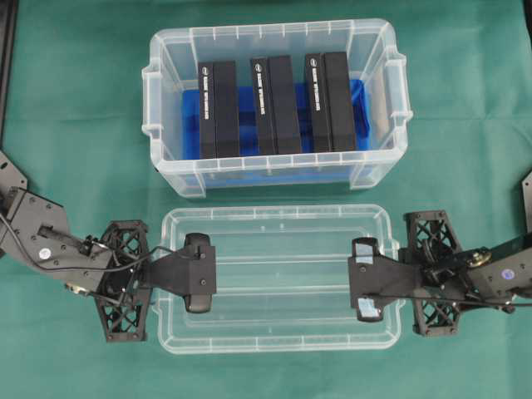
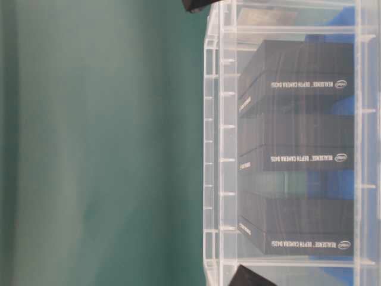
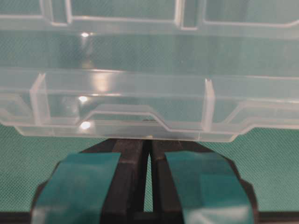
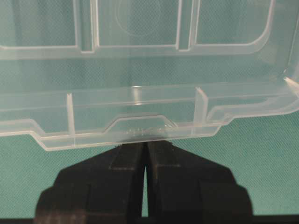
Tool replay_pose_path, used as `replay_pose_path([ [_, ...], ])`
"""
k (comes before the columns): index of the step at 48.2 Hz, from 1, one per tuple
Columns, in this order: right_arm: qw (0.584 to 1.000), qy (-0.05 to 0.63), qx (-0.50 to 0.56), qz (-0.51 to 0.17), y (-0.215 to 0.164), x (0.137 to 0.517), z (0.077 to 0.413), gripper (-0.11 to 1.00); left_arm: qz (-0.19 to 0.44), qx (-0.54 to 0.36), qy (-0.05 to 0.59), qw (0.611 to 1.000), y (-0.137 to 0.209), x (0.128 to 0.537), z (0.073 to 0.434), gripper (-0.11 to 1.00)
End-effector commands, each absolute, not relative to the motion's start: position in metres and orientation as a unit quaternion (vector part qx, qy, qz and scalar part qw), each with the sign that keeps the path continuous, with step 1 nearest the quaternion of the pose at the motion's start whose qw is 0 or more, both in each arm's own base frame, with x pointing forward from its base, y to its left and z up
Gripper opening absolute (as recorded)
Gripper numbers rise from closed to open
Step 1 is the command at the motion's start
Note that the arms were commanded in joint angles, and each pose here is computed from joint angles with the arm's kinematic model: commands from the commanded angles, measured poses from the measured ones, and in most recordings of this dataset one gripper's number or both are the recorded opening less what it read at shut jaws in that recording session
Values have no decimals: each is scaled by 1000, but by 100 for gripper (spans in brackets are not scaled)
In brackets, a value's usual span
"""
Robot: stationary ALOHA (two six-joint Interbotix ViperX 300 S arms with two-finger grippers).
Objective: Clamp the lid of the box with both arms, then lift and open it.
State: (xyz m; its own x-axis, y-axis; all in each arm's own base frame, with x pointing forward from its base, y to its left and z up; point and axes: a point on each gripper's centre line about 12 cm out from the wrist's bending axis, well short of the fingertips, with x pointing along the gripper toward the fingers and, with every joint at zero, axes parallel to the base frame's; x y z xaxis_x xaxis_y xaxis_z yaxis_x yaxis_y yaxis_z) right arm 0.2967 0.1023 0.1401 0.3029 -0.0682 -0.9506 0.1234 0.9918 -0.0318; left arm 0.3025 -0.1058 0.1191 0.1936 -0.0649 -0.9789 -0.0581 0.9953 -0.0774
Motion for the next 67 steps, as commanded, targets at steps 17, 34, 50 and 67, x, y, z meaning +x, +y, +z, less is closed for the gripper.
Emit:
replay_pose_path([
  [17, 832, 551, 53, -47, 100, 274, 164, 0, -23, -58, 596, 800, -109, 279, 146, 1],
  [34, 826, 556, 73, -64, 95, 245, 165, 0, -27, -61, 600, 797, -109, 249, 145, 1],
  [50, 831, 548, 71, -60, 96, 249, 170, 0, -25, -71, 592, 802, -111, 252, 151, 1],
  [67, 849, 521, 72, -48, 114, 268, 221, 0, -63, -77, 533, 840, -131, 277, 206, 1],
])
